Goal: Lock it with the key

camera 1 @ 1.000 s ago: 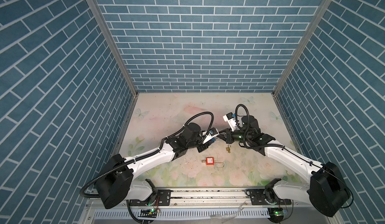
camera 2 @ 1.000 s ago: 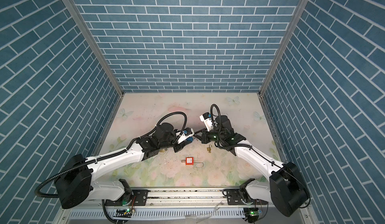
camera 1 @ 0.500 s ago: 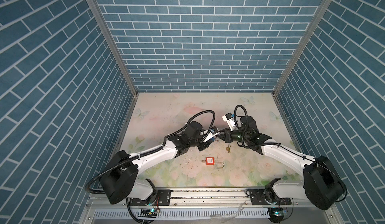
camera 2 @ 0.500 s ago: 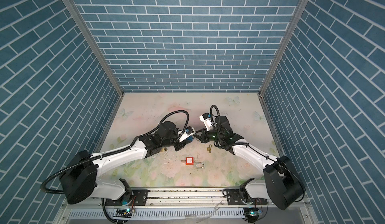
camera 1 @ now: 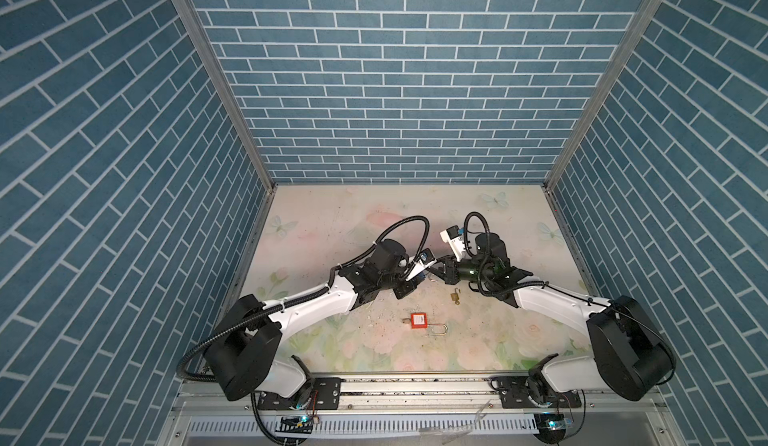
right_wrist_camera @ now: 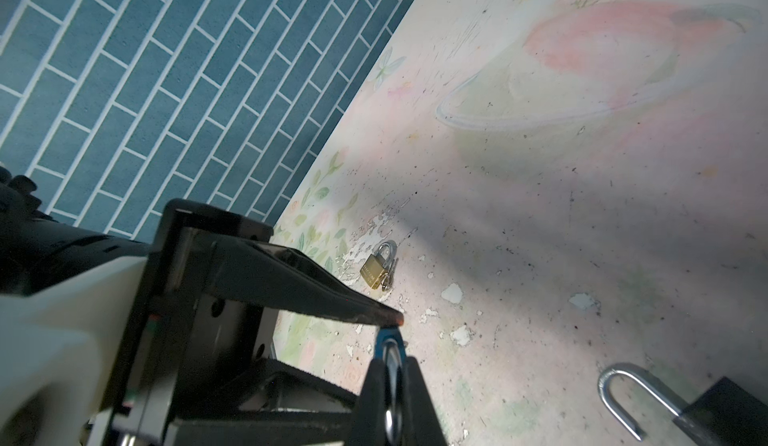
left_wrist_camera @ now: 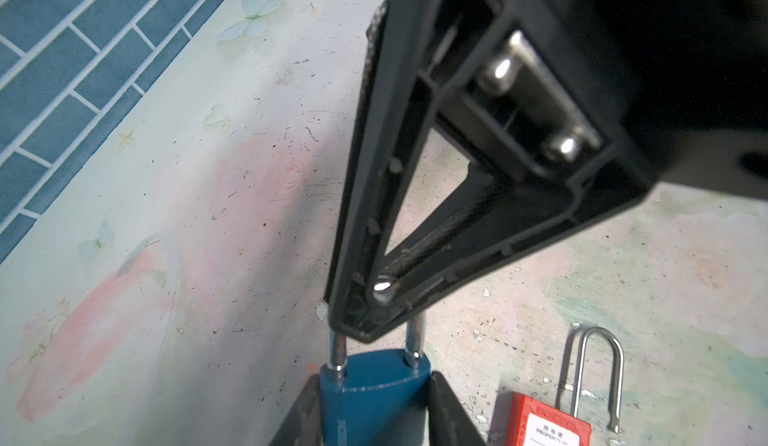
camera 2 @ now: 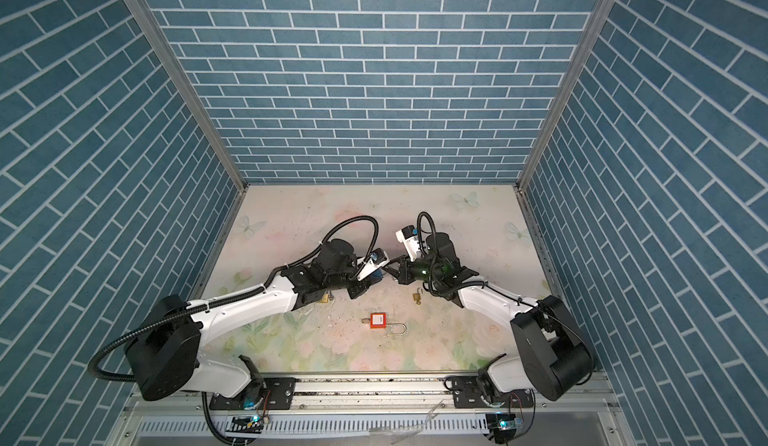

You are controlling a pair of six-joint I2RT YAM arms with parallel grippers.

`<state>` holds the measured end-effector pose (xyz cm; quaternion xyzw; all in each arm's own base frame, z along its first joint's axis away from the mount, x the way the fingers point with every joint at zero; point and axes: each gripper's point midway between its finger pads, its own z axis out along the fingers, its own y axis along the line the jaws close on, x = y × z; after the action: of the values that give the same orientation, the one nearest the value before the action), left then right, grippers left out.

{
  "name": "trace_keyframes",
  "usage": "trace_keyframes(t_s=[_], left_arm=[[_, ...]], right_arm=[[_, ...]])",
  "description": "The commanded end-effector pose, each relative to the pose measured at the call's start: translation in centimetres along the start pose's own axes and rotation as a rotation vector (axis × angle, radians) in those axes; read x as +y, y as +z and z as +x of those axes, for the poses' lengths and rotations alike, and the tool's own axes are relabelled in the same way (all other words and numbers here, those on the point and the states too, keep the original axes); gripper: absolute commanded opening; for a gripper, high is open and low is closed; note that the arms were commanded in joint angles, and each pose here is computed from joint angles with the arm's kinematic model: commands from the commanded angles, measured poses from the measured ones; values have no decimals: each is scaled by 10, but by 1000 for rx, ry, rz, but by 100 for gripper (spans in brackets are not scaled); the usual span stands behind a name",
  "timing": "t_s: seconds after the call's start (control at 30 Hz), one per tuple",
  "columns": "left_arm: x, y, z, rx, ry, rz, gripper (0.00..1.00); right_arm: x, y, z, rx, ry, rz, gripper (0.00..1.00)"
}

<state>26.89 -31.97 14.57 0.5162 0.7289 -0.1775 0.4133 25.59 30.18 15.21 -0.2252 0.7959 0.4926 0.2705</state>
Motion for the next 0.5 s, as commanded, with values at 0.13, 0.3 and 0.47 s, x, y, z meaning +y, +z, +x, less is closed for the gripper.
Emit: trace_keyframes(t_s=[0.13, 0.3, 0.47], left_arm=[[25, -108, -226, -793, 182, -121, 0], [25, -103, -223, -783, 178, -120, 0], [35, -100, -192, -719, 125, -212, 10]], right_arm=[[-13, 17, 109, 325, 244, -6, 0], [-20, 22, 112, 322, 260, 17, 0], [-33, 19, 86, 219, 245, 100, 0]])
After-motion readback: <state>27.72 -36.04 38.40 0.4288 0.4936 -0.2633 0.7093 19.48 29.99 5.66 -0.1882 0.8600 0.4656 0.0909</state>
